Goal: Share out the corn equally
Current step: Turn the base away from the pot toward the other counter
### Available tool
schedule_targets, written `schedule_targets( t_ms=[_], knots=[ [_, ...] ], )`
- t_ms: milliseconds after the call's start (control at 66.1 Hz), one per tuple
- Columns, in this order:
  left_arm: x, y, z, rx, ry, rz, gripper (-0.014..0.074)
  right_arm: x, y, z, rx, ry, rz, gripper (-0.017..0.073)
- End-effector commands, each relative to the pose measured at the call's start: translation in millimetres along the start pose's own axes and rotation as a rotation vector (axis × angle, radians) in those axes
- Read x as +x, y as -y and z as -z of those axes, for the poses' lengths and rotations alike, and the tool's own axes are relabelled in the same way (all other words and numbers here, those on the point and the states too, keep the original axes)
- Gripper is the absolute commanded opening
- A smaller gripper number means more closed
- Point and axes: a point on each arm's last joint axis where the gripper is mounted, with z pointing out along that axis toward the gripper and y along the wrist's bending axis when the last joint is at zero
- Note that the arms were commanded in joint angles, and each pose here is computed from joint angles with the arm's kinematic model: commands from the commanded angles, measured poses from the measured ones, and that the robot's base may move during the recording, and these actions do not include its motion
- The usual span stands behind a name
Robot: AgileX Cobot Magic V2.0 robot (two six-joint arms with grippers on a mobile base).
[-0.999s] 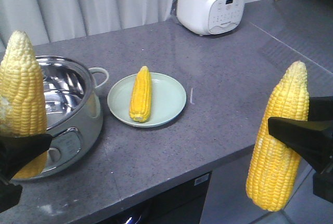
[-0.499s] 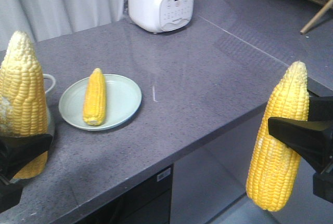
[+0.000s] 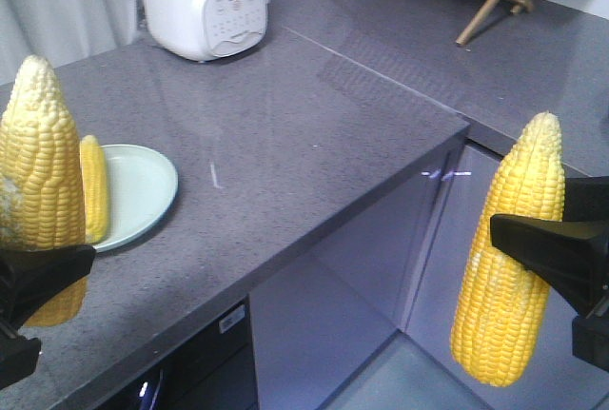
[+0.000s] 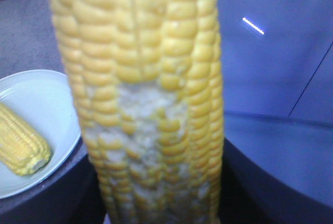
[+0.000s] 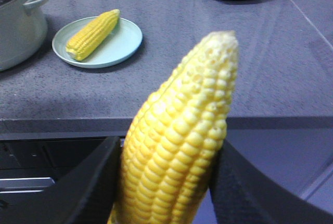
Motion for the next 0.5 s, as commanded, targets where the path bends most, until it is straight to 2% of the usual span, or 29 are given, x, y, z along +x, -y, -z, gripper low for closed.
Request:
schedule_targets(
  t_ms=[0,484],
  knots=[
    [-12.2,0.1,6.5,0.001,0.093,0.006,0.0303,-12.6,1.1,5.5,0.025,0.086,-0.009,0.0204],
    [-12.2,0.1,6.5,0.001,0.093,0.006,0.0303,-12.6,1.1,5.5,0.025,0.086,-0.009,0.0204]
  ],
)
